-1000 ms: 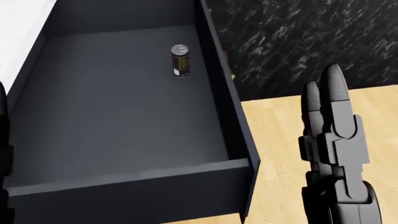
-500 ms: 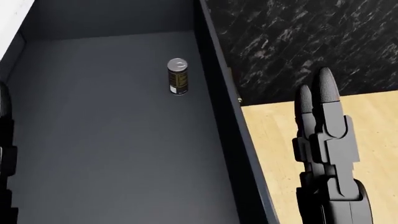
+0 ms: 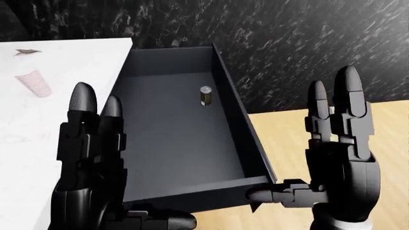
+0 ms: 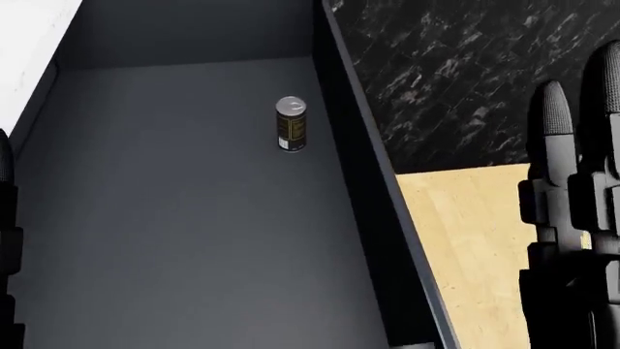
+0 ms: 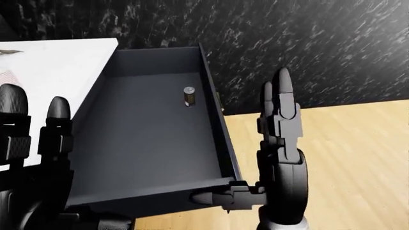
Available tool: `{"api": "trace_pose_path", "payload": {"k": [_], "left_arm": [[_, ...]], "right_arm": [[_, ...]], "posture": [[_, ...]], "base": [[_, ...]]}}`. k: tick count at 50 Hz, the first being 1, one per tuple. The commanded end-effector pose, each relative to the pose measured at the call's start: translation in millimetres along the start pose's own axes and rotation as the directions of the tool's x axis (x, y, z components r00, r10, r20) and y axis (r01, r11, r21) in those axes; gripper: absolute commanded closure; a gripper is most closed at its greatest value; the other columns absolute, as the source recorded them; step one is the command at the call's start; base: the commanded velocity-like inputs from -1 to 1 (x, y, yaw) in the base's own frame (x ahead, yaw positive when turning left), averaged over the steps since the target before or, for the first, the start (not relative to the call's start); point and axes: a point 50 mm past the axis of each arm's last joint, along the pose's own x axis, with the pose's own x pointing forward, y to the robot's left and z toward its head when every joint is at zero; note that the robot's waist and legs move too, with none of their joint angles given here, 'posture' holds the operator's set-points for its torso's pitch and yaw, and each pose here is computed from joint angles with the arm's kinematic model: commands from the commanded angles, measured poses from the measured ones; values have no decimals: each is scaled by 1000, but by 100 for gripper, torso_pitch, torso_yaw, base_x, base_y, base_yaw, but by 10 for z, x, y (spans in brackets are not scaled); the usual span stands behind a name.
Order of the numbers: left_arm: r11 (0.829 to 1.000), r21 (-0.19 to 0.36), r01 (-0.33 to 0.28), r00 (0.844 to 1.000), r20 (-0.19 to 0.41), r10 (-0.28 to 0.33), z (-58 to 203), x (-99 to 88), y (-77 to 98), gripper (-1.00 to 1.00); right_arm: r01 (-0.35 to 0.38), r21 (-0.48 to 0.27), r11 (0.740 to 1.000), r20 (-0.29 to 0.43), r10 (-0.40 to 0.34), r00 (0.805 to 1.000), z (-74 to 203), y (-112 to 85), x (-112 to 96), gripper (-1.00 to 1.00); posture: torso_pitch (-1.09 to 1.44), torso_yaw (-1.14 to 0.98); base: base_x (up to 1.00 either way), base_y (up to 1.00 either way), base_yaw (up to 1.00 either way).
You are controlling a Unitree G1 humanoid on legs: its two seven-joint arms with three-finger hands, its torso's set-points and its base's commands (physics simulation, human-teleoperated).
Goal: Close the right drawer.
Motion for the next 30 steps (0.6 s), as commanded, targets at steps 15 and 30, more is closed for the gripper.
{"api": "trace_pose_path", "payload": {"k": [15, 30], "left_arm": [[1000, -1, 3, 998, 62, -3, 106, 10, -11, -100], [1000, 3, -1, 998, 58, 0, 101, 18, -5, -100]], "right_arm": [[58, -87, 994, 41, -55, 998, 91, -482, 193, -100], [87, -168, 982, -34, -94, 995, -587, -811, 560, -100]], "posture": [[0, 0], [0, 0]], "base": [[0, 0, 0], [0, 0, 0]]}}
